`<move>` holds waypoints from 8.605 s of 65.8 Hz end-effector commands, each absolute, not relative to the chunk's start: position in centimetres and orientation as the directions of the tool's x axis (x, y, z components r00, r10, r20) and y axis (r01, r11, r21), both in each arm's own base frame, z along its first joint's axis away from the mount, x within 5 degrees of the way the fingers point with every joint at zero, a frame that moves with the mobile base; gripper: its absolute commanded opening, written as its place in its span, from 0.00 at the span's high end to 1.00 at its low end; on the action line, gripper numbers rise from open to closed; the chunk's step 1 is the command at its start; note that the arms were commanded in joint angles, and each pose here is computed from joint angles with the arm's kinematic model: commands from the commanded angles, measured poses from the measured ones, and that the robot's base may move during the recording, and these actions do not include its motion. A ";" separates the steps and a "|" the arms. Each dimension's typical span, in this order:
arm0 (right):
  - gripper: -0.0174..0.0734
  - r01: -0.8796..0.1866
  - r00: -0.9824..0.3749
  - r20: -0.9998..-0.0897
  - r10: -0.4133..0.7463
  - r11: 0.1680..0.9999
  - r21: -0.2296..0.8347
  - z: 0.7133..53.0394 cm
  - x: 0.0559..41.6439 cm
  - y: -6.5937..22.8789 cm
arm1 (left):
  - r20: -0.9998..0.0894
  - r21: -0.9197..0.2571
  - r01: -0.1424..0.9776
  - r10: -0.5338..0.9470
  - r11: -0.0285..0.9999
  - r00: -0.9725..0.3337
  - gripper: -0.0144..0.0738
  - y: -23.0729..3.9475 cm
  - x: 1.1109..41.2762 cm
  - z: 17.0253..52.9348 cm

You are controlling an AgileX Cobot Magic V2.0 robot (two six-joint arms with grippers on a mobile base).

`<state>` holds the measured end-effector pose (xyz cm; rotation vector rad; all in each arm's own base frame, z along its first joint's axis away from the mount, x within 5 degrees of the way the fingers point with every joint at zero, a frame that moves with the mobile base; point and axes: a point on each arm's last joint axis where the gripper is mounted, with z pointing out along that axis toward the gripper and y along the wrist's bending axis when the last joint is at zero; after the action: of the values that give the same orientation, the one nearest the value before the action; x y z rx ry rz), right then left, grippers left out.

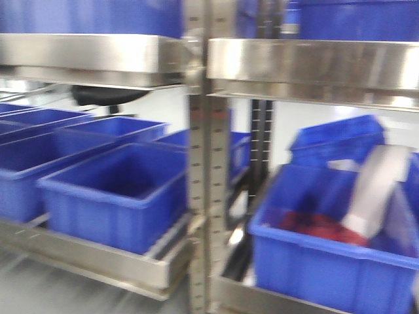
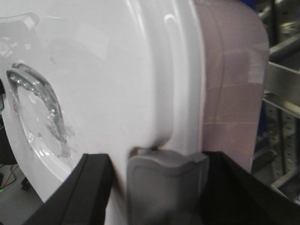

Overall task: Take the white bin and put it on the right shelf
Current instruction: 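Drive the base up to the metal shelf rack holding the bin, then raise the held bin with both grippers above the upper shelf lip, then lower the bin onto the upper roller shelf and open both grippers, then withdraw both open grippers down and away from the placed bin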

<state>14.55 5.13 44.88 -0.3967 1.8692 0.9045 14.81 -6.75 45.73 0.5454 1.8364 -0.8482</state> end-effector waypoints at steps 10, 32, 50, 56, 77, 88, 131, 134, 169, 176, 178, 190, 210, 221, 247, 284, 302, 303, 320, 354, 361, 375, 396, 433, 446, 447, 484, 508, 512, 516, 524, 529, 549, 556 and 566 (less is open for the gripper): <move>0.35 -0.754 -0.447 -0.875 0.184 0.449 0.480 47.5 12.1 6.7 | -0.929 -0.347 0.776 -0.079 0.527 -0.362 0.59 -7.8 13.3 47.7; 0.35 -0.754 -0.447 -0.875 0.184 0.449 0.480 47.5 12.1 6.7 | -0.929 -0.347 0.776 -0.079 0.527 -0.362 0.59 -7.8 13.3 47.7; 0.35 -0.754 -0.447 -0.875 0.184 0.449 0.480 47.5 12.1 6.7 | -0.929 -0.347 0.776 -0.079 0.527 -0.362 0.59 -7.8 13.3 47.7; 0.35 -0.754 -0.447 -0.875 0.184 0.449 0.480 47.5 12.1 6.7 | -0.929 -0.347 0.776 -0.079 0.527 -0.362 0.59 -7.8 13.3 47.7; 0.35 -0.754 -0.447 -0.875 0.184 0.449 0.480 47.5 12.1 6.7 | -0.921 -0.364 0.768 -0.078 0.527 -0.382 0.59 -7.8 14.1 47.4; 0.35 -0.754 -0.447 -0.875 0.184 0.449 0.480 47.5 12.1 6.7 | -0.919 -0.367 0.765 -0.080 0.528 -0.386 0.59 -7.8 14.3 47.4; 0.35 -0.754 -0.447 -0.875 0.184 0.449 0.480 47.5 12.1 6.7 | -0.919 -0.367 0.765 -0.080 0.528 -0.386 0.59 -7.8 14.3 47.4; 0.35 -0.754 -0.447 -0.875 0.184 0.449 0.480 47.5 12.1 6.7 | -0.919 -0.367 0.765 -0.080 0.528 -0.386 0.59 -7.8 14.3 47.4; 0.35 -0.754 -0.447 -0.875 0.184 0.449 0.480 47.5 12.1 6.7 | -0.919 -0.367 0.765 -0.080 0.528 -0.386 0.59 -7.8 14.3 47.4; 0.35 -0.754 -0.447 -0.875 0.184 0.449 0.480 47.5 12.1 6.7 | -0.919 -0.367 0.765 -0.080 0.528 -0.386 0.59 -7.8 14.3 47.4; 0.35 -0.754 -0.447 -0.875 0.184 0.449 0.480 47.5 12.1 6.7 | -0.919 -0.367 0.765 -0.080 0.528 -0.386 0.59 -7.8 14.3 47.4; 0.35 -0.754 -0.447 -0.875 0.184 0.449 0.480 47.5 12.1 6.7 | -0.919 -0.367 0.765 -0.080 0.528 -0.386 0.59 -7.8 14.3 47.4; 0.35 -0.754 -0.447 -0.875 0.185 0.449 0.480 47.5 12.1 6.7 | -0.919 -0.367 0.765 -0.080 0.528 -0.386 0.59 -7.8 14.3 47.4; 0.35 -0.754 -0.447 -0.875 0.185 0.449 0.480 47.5 12.1 6.7 | -0.919 -0.368 0.766 -0.080 0.528 -0.386 0.59 -7.8 14.3 47.4; 0.35 -0.767 -0.467 -0.869 0.162 0.415 0.489 47.4 11.9 6.9 | -0.911 -0.389 0.783 -0.075 0.486 -0.406 0.59 -8.0 14.0 47.4; 0.35 -0.593 -0.700 -0.656 0.283 0.283 0.754 44.5 20.4 5.7 | -0.743 -0.670 0.688 -0.252 0.280 -0.620 0.58 -8.6 22.0 45.0; 0.35 -0.512 -0.737 -0.583 0.343 0.281 0.812 42.8 23.7 5.1 | -0.688 -0.726 0.602 -0.322 0.334 -0.651 0.58 -8.2 26.0 42.7; 0.35 -0.508 -0.737 -0.581 0.346 0.283 0.813 42.7 23.9 5.0 | -0.684 -0.729 0.596 -0.323 0.336 -0.654 0.58 -8.2 26.2 42.5; 0.35 -0.471 -0.753 -0.551 0.360 0.291 0.833 41.3 25.7 4.7 | -0.650 -0.758 0.553 -0.333 0.345 -0.683 0.58 -8.2 27.9 41.1; 0.16 -0.462 -0.715 -0.575 0.397 0.350 0.815 41.2 26.3 4.3 | -0.654 -0.754 0.545 -0.343 0.368 -0.674 0.28 -8.1 28.1 41.1; 0.17 -0.440 -0.685 -0.580 0.442 0.384 0.812 41.1 26.8 4.0 | -0.668 -0.738 0.534 -0.339 0.412 -0.662 0.28 -7.9 28.3 40.8; 0.17 -0.387 -0.616 -0.592 0.519 0.456 0.802 41.0 27.8 3.1 | -0.691 -0.711 0.502 -0.360 0.492 -0.626 0.28 -7.4 29.0 40.5; 0.17 -0.306 -0.517 -0.606 0.604 0.531 0.790 40.9 28.5 0.5 | -0.720 -0.677 0.458 -0.386 0.577 -0.577 0.28 -6.7 29.7 40.2; 0.50 -0.294 -0.532 -0.640 0.555 0.587 0.754 40.4 28.4 0.3 | -0.728 -0.668 0.431 -0.413 0.607 -0.547 0.62 -6.3 30.1 40.2; 0.75 -0.292 -0.533 -0.643 0.550 0.594 0.750 40.3 28.4 0.3 | -0.728 -0.668 0.428 -0.415 0.609 -0.545 0.96 -6.3 30.1 40.2; 0.75 -0.292 -0.532 -0.643 0.551 0.594 0.750 40.3 28.4 0.3 | -0.729 -0.668 0.427 -0.416 0.610 -0.544 0.96 -6.3 30.1 40.2; 0.74 -0.217 -0.102 -0.873 0.476 0.846 0.487 47.3 25.5 0.6 | -0.917 -0.382 0.252 -0.333 0.889 -0.218 0.97 -6.3 27.0 43.7; 0.75 -0.064 -0.062 -0.970 0.235 0.969 0.239 40.7 19.9 -0.2 | -0.949 -0.314 0.144 -0.306 0.938 -0.074 0.97 -3.6 21.6 39.1; 0.75 -0.029 -0.035 -0.975 0.222 0.974 0.223 39.4 18.1 -0.4 | -0.955 -0.297 0.140 -0.291 0.945 -0.058 0.97 -3.2 20.0 38.2; 0.75 0.001 -0.024 -0.974 0.224 0.975 0.224 37.7 16.4 -0.6 | -0.961 -0.276 0.131 -0.271 0.952 -0.052 0.97 -2.7 18.3 36.9; 0.75 0.016 -0.026 -0.974 0.225 0.974 0.225 34.2 13.1 -0.4 | -0.973 -0.231 0.098 -0.229 0.968 -0.032 0.97 -1.6 15.1 34.5; 0.75 0.012 -0.028 -0.974 0.225 0.974 0.225 32.2 11.4 -0.2 | -0.975 -0.223 0.063 -0.223 0.973 -0.006 0.97 -0.9 13.2 33.1; 0.75 -0.056 0.152 -0.966 0.207 0.978 0.201 29.6 5.4 0.5 | -0.966 -0.219 -0.006 -0.216 0.976 0.141 0.97 0.2 6.3 30.4; 0.75 -0.069 0.208 -0.957 0.204 0.979 0.194 29.8 4.4 0.6 | -0.966 -0.211 0.022 -0.212 0.977 0.150 0.97 -0.2 4.9 30.2; 0.75 -0.076 0.223 -0.951 0.214 0.976 0.202 29.9 4.1 0.7 | -0.964 -0.205 0.038 -0.209 0.978 0.162 0.97 -0.4 4.0 30.1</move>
<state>4.29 0.98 28.85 0.0914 1.3831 0.2187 4.32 -0.51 28.82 -0.1289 1.4782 -0.1803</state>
